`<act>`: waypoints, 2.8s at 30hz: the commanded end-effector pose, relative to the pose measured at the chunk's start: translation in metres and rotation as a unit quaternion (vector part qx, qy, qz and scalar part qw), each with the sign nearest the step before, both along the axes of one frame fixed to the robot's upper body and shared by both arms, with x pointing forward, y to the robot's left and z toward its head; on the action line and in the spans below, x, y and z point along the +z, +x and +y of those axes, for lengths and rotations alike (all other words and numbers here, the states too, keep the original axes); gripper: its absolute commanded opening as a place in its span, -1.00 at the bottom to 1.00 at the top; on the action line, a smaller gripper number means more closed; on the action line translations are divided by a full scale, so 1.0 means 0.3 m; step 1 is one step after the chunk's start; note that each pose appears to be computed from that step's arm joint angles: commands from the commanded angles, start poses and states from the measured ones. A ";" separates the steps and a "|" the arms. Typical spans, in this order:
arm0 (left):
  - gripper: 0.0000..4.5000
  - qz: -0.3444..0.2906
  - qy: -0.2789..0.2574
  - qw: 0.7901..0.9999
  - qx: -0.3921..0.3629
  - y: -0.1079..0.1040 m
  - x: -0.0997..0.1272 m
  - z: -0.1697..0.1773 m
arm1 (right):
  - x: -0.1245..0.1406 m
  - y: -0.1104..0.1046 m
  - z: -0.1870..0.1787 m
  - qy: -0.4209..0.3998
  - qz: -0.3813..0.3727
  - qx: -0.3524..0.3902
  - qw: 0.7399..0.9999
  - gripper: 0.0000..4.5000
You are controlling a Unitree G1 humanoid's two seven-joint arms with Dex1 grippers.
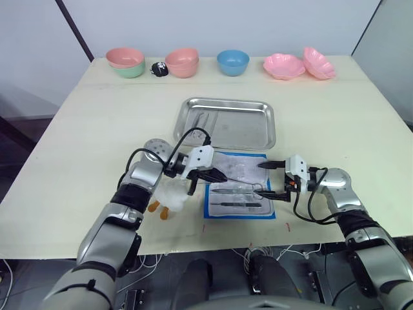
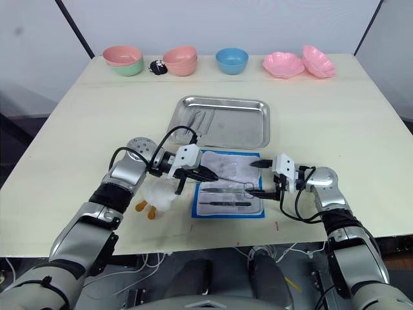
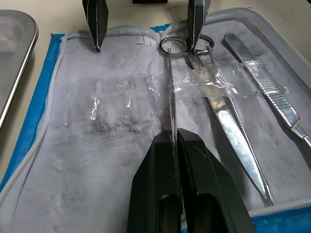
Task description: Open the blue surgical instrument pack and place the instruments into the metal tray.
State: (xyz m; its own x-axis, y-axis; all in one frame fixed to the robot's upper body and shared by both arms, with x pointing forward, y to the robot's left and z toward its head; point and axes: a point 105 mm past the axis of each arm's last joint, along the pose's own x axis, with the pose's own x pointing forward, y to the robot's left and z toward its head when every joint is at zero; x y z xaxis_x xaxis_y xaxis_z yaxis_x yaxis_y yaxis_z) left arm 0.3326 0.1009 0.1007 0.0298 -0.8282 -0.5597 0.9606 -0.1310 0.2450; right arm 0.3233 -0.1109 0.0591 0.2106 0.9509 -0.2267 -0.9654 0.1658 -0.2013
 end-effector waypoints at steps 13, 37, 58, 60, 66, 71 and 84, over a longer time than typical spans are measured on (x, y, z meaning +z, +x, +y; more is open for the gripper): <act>-1.00 -0.011 0.038 0.999 0.014 -0.001 0.043 0.034 | -0.156 -0.067 -0.001 -0.065 0.074 0.012 0.995 1.00; -1.00 -0.014 0.069 0.997 0.033 -0.021 0.121 0.153 | -0.160 -0.068 0.009 -0.062 0.074 0.012 0.995 1.00; -1.00 -0.030 0.052 0.997 0.057 -0.032 0.238 0.208 | -0.162 -0.068 0.017 -0.061 0.075 0.016 0.995 1.00; -1.00 -0.029 0.043 0.997 0.060 -0.034 0.247 0.205 | -0.162 -0.069 0.018 -0.061 0.074 0.016 0.995 1.00; -1.00 -0.028 -0.028 0.993 0.108 -0.008 0.294 0.171 | -0.163 -0.071 0.020 -0.060 0.074 0.017 0.995 1.00; -1.00 -0.036 -0.090 0.979 0.178 0.034 0.315 0.115 | -0.165 -0.074 0.020 -0.060 0.075 0.018 0.995 1.00; -1.00 -0.081 -0.201 0.881 0.421 0.189 0.321 0.016 | -0.164 -0.075 0.013 -0.062 0.075 0.017 0.995 1.00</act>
